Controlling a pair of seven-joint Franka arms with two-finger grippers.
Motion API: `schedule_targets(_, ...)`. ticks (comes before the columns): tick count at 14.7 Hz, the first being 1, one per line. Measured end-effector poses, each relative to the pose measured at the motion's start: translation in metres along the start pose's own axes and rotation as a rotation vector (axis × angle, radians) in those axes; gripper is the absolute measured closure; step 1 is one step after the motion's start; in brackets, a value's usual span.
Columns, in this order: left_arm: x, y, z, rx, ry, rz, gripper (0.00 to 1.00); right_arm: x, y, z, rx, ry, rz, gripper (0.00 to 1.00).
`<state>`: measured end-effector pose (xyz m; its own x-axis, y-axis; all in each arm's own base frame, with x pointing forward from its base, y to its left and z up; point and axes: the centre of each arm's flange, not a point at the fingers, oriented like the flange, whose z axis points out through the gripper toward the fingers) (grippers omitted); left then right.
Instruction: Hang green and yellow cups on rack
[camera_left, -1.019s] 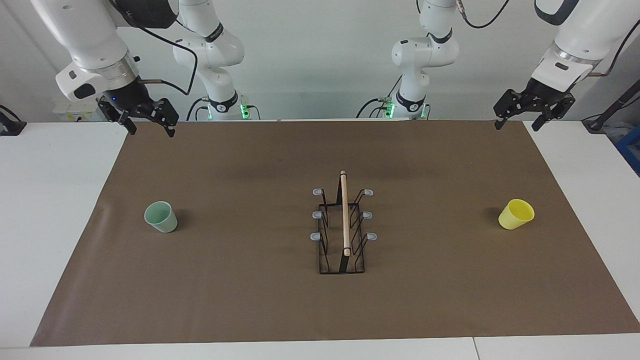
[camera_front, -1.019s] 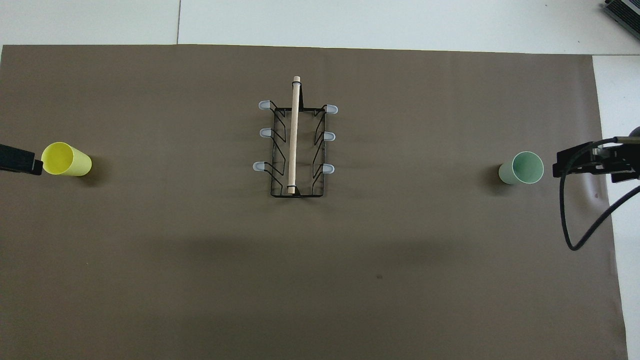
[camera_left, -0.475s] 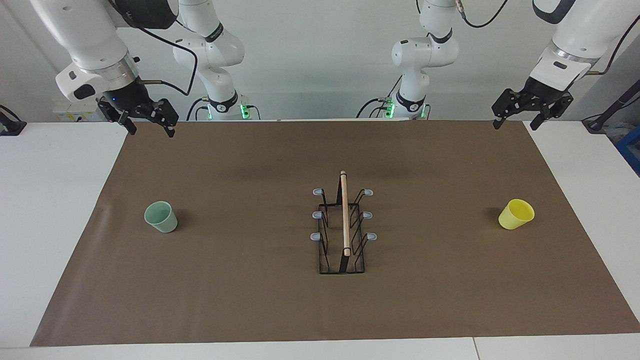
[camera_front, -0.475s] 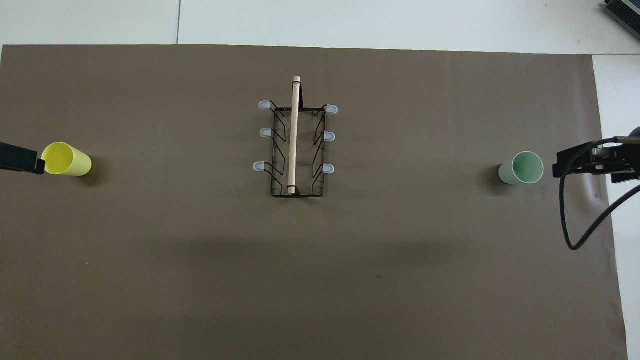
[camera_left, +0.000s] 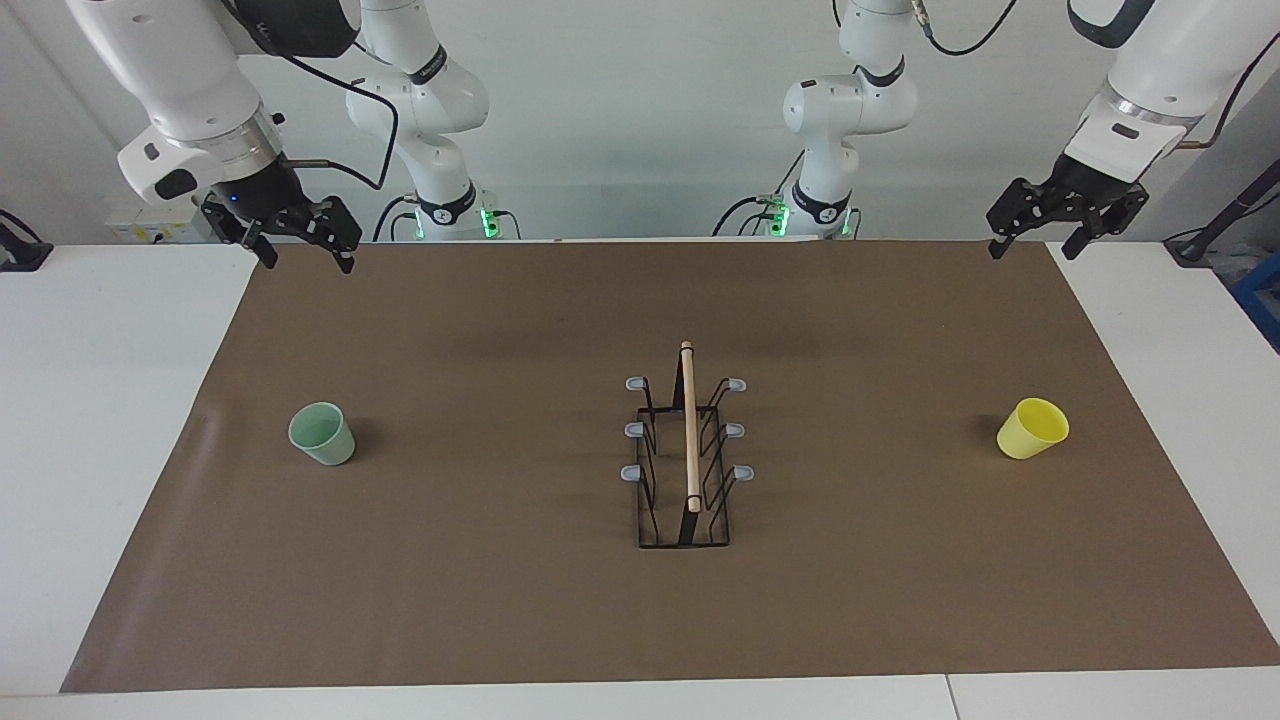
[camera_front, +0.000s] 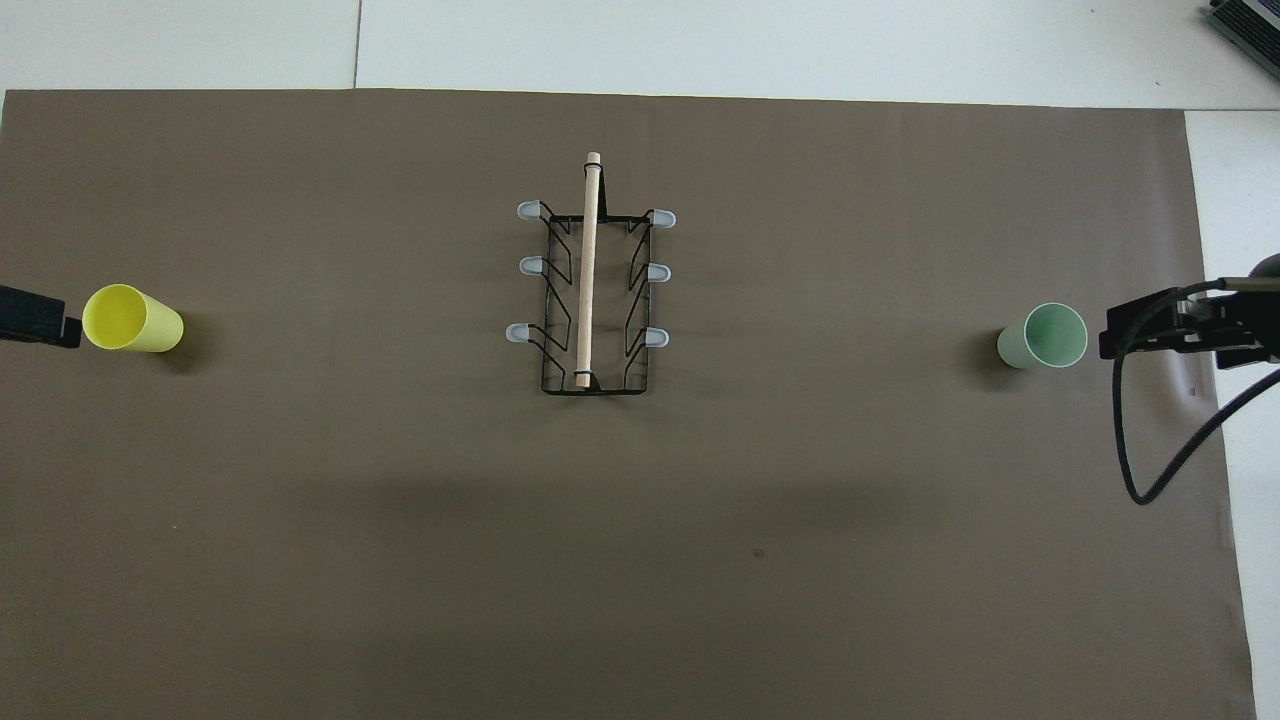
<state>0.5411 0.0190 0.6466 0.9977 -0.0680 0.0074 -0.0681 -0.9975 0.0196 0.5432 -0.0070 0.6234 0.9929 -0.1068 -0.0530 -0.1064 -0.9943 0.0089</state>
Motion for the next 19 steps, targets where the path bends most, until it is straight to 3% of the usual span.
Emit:
schedule_targets(5,0.02,-0.029,0.023,0.004,-0.03,-0.063,0.0,0.022,0.002,0.039,-0.05,-0.024,0.002,0.0)
schedule_targets(10,0.073,-0.095,0.057,-0.018,-0.047,-0.293,0.0,0.084,-0.004,0.139,-0.123,-0.102,-0.05,0.0)
schedule_targets(14,0.088,-0.152,0.091,-0.092,-0.074,-0.559,0.0,0.121,-0.011,0.2,-0.239,-0.136,-0.284,0.0)
schedule_targets(19,0.096,-0.178,0.129,-0.177,-0.126,-0.856,0.0,0.127,-0.068,0.266,-0.431,-0.255,-0.653,0.0)
